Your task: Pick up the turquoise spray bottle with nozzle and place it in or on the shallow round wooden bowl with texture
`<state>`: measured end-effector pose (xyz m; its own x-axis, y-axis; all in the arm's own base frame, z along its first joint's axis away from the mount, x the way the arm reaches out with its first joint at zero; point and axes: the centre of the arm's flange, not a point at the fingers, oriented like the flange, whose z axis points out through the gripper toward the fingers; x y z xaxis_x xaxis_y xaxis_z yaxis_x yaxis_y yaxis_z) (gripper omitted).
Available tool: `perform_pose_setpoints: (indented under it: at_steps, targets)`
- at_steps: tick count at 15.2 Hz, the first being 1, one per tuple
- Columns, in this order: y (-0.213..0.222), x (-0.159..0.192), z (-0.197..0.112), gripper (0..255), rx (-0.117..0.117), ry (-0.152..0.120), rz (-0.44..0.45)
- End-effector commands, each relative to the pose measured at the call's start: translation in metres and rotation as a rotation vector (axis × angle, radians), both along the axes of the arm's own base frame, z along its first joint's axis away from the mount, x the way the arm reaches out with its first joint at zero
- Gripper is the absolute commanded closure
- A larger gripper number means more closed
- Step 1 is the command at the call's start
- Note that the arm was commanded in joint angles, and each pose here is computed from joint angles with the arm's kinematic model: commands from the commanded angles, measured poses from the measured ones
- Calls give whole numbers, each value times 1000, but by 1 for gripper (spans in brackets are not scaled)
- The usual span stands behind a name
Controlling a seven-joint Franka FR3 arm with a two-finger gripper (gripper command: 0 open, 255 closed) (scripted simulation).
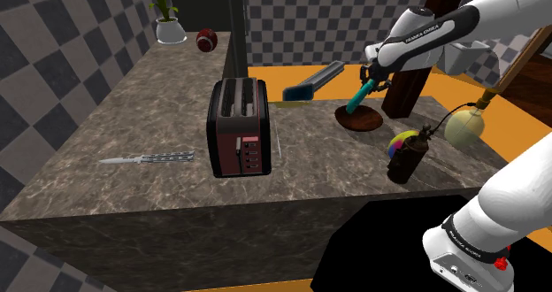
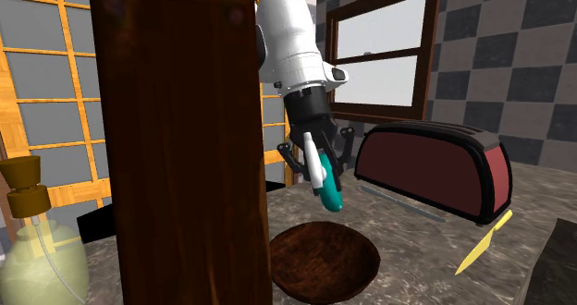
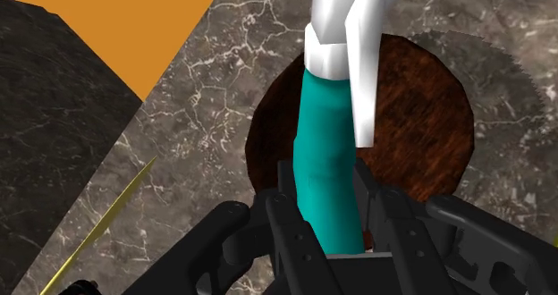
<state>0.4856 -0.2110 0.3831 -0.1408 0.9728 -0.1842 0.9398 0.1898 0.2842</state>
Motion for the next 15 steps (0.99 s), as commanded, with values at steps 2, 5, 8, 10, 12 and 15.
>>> perform_pose_setpoints:
  at_steps: [2, 5, 8, 10, 12, 15]
  targets:
    - [1, 0, -16, 255, 0, -1, 0]
    - [1, 0, -32, 255, 0, -1, 0]
    - [1, 0, -46, 255, 0, -1, 0]
    - [1, 0, -46, 255, 0, -1, 0]
    - [1, 0, -46, 255, 0, -1, 0]
    - [1, 0, -46, 255, 0, -1, 0]
